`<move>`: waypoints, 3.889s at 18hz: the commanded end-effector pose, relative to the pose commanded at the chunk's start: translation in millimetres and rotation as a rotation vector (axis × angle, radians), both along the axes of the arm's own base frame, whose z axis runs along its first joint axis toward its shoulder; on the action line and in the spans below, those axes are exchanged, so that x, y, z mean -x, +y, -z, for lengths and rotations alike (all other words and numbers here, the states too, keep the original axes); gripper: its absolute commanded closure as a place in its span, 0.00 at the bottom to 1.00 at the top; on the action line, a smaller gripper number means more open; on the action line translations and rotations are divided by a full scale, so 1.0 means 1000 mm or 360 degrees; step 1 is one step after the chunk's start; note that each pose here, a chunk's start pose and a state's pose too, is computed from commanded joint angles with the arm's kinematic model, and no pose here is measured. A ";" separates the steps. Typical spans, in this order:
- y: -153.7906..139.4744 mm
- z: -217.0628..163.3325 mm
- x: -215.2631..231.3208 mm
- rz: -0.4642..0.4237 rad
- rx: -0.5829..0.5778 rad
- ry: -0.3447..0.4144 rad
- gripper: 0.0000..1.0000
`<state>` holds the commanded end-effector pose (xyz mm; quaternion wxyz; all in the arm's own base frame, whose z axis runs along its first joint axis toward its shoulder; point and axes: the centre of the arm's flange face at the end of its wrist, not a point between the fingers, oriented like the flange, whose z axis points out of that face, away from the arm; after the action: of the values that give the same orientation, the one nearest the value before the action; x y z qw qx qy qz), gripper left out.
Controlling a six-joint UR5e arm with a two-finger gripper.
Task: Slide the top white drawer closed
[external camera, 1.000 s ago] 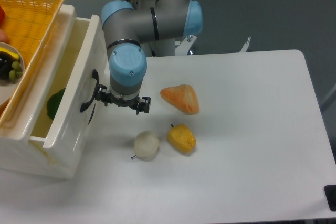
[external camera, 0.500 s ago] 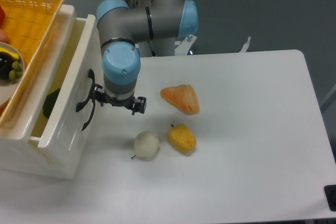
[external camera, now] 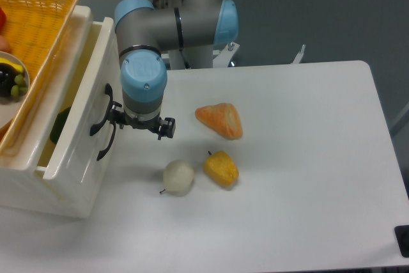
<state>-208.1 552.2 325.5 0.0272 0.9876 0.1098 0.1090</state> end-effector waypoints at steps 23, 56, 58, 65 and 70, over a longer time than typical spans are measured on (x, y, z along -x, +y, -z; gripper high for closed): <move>0.000 -0.001 -0.007 0.0017 0.0000 0.0000 0.00; -0.228 -0.071 0.243 0.0397 -0.0172 0.0229 0.00; -0.238 -0.075 0.248 0.0469 -0.0187 0.0241 0.00; -0.281 -0.095 0.258 0.0632 -0.0206 0.0276 0.00; -0.304 -0.103 0.258 0.0588 -0.0206 0.0241 0.00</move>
<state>-466.1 248.2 428.5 -0.0252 0.9960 -0.0787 0.0346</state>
